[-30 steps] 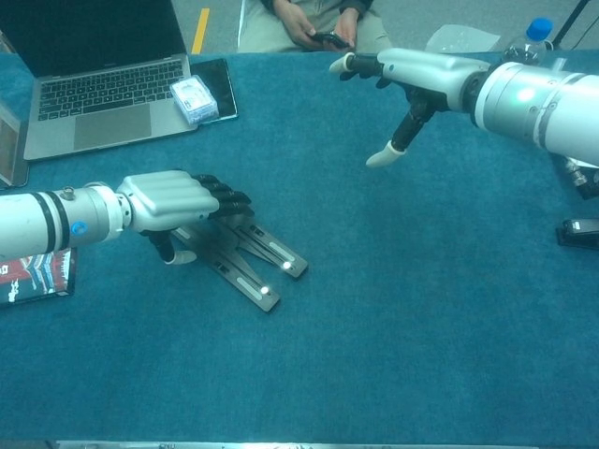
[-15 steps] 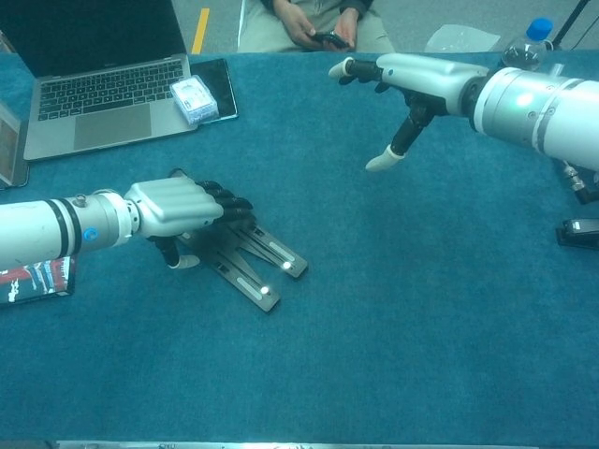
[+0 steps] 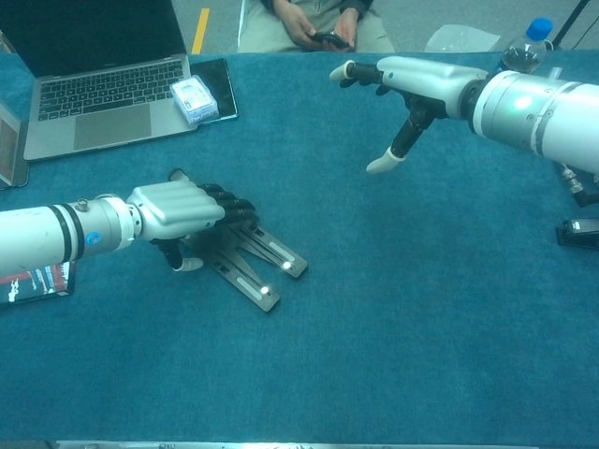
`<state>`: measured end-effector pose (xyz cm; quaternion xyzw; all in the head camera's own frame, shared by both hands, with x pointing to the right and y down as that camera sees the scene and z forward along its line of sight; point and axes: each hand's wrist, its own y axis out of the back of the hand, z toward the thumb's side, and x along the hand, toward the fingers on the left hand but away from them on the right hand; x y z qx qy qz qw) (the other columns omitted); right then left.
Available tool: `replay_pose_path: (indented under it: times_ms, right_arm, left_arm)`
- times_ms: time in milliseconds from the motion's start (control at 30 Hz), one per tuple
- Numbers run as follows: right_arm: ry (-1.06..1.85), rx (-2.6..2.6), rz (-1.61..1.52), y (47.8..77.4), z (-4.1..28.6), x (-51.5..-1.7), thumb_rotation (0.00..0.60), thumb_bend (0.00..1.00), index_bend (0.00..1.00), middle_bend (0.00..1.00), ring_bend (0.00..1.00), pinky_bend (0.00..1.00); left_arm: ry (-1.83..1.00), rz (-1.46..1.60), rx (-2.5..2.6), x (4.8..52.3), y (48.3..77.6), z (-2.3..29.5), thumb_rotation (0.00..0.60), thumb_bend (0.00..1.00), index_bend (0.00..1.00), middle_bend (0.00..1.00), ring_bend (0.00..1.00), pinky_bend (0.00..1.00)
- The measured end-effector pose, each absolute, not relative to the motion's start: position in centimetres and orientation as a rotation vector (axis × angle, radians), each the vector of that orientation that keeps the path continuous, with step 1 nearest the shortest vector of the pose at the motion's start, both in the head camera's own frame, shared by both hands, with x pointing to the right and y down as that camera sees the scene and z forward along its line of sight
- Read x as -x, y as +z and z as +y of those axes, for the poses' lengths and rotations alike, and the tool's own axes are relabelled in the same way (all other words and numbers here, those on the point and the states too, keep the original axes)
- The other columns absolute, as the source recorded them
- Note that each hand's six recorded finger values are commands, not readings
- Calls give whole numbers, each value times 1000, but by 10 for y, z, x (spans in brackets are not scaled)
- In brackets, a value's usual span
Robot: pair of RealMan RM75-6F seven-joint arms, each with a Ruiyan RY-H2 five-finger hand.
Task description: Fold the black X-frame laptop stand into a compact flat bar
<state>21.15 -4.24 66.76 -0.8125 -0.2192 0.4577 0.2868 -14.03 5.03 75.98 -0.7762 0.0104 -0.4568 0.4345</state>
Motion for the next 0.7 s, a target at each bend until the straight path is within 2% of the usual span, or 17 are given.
replay_pose_path:
  times_ms: [167,333,700]
  right_arm:
    - [1226,2172,-583,669,-42,-210,600,0,0,80,0,114]
    - [1225,2169,-579,668,-41,-208,600,0,0,79,0,114]
    - [1233,2166,-576,670,-40,-205,600,0,0,80,0,114]
  left_arm:
    - [-1130,50,1953,141,762,51,600,350,0,26,2,0]
    - [-1125,70,1971,142,766,52,600,350,25,89,48,2]
    - [-1108,108,1998,144,768,52,600,350,107,192,158,117]
